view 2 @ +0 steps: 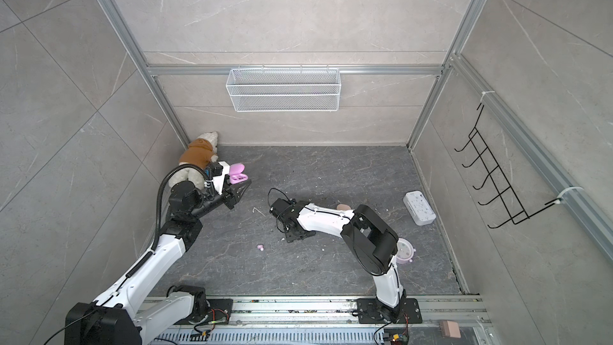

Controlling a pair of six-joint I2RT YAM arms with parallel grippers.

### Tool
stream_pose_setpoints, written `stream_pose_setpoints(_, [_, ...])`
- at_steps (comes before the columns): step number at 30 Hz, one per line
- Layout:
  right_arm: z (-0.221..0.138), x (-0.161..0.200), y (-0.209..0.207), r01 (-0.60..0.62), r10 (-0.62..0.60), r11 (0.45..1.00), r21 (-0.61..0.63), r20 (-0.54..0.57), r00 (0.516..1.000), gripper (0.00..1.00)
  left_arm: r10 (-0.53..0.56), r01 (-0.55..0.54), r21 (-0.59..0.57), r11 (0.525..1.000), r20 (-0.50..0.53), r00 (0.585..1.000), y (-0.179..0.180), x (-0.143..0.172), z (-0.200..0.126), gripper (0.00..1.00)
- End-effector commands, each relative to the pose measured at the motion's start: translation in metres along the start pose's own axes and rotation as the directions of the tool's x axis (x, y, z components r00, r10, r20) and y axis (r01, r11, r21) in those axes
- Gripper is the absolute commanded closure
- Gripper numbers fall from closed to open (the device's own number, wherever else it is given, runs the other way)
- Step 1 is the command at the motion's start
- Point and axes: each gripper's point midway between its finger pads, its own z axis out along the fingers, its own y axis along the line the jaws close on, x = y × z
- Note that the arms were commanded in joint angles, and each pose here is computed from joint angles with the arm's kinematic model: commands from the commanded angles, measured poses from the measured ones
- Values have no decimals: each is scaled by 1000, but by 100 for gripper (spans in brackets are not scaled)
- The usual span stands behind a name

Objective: Insert wireless bluetooth earbuds into charging case
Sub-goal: Rotate the wireless bluetooth earbud at the center of the table.

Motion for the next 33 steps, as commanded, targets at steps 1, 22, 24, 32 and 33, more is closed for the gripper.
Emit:
stream_pose_setpoints(1, [-19,19,-39,-64,63,997,54,11,998,35,17,-18,20,1000,45,999,-3,-13,-1,81])
stream_pose_setpoints(22, [-17,7,-37,-257,273,893,-370,-10,962,28,14,-15,35,999,44,999,-6,-13,0,81])
stream_pose_setpoints(24, [-12,8,-31,-266,276,862,-431,-41,960,27,15,-17,36,999,44,999,-6,-13,0,81])
stream_pose_setpoints(32, [1,21,-13,-237,202,834,-499,-124,971,27,18,-19,38,999,44,999,-7,-13,1,81])
stream_pose_setpoints(33, [0,20,-11,-237,203,825,-513,-121,972,27,17,-19,38,999,44,999,-7,-13,1,81])
